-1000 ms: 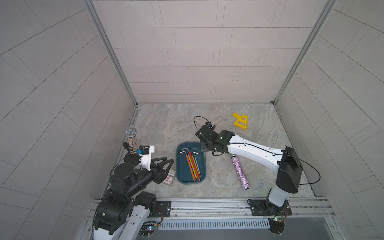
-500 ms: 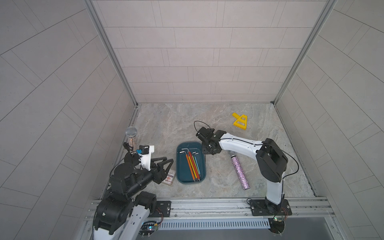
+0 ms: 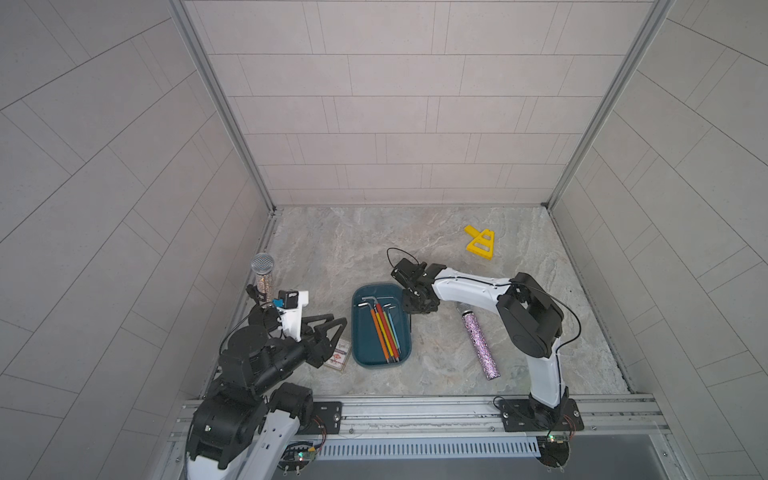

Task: Put the hex key on the desktop into the storage box
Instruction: Pick up the Allen key from the center of the board.

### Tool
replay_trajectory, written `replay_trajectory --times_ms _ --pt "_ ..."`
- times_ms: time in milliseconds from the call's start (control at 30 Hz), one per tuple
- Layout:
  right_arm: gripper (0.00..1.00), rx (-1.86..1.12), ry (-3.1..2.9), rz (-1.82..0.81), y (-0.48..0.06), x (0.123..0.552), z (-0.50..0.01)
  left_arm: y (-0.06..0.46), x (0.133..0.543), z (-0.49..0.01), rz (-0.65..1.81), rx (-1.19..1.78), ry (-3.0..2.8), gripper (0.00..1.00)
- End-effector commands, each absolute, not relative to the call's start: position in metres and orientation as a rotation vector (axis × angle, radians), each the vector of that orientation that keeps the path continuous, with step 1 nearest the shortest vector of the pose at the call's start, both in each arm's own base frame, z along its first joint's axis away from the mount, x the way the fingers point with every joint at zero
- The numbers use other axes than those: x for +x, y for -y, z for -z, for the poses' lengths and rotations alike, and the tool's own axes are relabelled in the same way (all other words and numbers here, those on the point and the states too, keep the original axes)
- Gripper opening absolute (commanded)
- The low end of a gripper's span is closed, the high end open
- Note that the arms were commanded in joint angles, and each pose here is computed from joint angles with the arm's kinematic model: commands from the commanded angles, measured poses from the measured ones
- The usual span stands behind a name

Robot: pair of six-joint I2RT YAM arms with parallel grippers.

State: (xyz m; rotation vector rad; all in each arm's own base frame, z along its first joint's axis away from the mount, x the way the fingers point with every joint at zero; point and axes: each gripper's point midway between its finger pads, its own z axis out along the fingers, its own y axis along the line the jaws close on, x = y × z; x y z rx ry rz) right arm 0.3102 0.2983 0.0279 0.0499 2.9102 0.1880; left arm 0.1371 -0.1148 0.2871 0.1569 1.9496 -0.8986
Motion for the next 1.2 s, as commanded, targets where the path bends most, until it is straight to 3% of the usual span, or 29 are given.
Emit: replay_trajectory --times_ms 0,500,1167 --pt "0.25 0.043 -2.918 -0.190 -0.303 0.309 -0.026 0.116 0.138 -0.291 0.897 0.178 -1.921 0.53" --pt "0.25 0.017 -2.865 -0.167 -0.305 0.313 -0.043 0.116 0.137 -0.291 0.897 0.178 -1.918 0.53" --pt "0.24 0.045 -2.924 -0.096 -0.300 0.318 -0.016 0.115 0.138 -0.292 0.895 0.177 -1.916 0.53"
